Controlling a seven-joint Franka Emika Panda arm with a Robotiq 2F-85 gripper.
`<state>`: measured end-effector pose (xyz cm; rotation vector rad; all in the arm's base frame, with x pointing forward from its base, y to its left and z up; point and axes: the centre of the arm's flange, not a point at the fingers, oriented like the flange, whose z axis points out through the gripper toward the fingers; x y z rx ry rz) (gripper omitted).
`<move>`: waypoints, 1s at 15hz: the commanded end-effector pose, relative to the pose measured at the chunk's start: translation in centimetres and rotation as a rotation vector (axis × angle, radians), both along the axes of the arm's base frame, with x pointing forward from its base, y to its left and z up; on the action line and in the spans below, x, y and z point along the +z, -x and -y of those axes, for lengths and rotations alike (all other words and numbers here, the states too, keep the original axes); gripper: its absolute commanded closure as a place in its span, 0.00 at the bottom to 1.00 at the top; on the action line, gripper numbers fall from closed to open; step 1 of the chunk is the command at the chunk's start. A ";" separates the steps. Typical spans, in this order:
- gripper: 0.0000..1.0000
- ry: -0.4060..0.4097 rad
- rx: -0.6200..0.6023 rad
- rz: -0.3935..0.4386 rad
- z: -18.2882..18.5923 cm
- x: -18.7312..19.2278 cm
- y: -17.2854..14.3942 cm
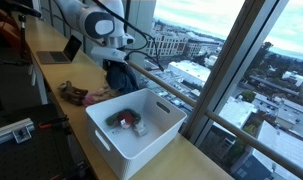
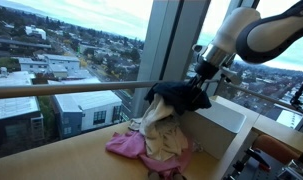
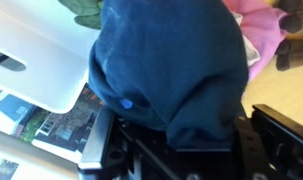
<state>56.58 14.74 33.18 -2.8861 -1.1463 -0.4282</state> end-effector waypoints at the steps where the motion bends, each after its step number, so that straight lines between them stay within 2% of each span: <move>1: 1.00 -0.020 -0.008 0.075 1.2 9.8 0.1; 5: 1.00 -0.038 -0.054 0.201 4.8 19.1 1.7; 9: 1.00 -0.061 -0.135 0.304 12.0 26.2 5.0; 12: 1.00 -0.074 -0.193 0.310 17.1 26.2 6.5; 15: 1.00 -0.089 -0.236 0.256 19.9 21.8 6.9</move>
